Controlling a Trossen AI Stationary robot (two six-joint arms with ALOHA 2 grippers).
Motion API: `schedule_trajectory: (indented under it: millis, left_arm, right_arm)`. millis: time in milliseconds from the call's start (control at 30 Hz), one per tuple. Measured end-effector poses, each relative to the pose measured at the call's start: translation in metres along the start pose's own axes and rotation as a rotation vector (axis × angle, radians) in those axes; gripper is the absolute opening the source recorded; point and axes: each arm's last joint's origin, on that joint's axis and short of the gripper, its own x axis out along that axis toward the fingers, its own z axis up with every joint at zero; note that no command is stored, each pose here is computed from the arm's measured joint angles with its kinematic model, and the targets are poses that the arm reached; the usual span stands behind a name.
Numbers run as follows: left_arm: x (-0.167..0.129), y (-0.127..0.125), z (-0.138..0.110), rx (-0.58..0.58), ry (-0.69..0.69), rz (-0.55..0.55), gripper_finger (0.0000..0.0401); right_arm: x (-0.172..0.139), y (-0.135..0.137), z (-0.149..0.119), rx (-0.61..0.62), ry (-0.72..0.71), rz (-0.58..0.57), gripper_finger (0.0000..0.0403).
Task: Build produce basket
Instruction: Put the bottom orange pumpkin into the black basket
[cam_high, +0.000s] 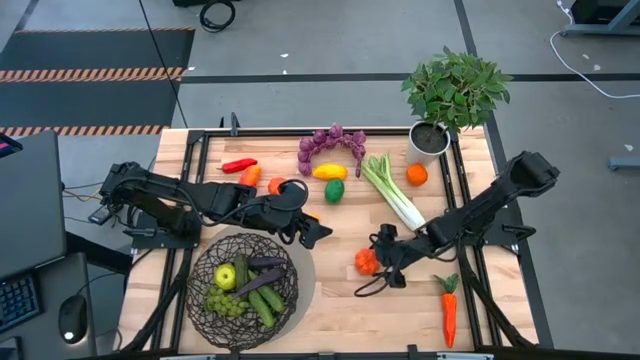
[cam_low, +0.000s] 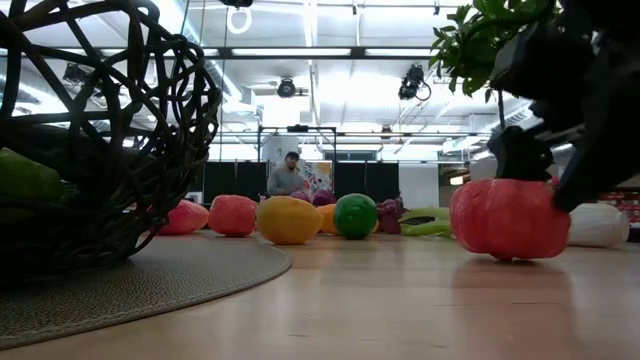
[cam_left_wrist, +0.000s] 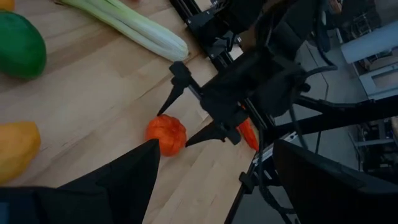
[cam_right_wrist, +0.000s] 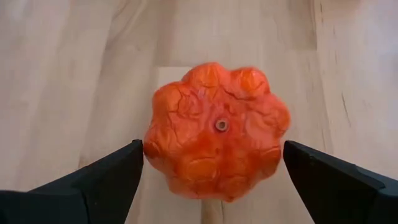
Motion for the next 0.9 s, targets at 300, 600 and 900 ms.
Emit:
schedule_trajectory:
  millis: [300,600,900]
  left_arm:
    - [-0.002,-0.003,-0.006,0.012,0.016,-0.011,0.0318]
    - [-0.004,-0.006,-0.013,0.025,0.033,-0.018,0.0318]
    - [-0.003,-0.001,-0.009,0.182,0.036,0.009,0.0318]
  right_arm:
    - [0.022,0.005,-0.001,0.078,-0.047,0.013,0.0388]
    - [0.026,0.006,0.004,0.155,-0.099,-0.013,0.0370]
    - [0.009,0.020,0.051,0.252,-0.205,0.076,0.0353]
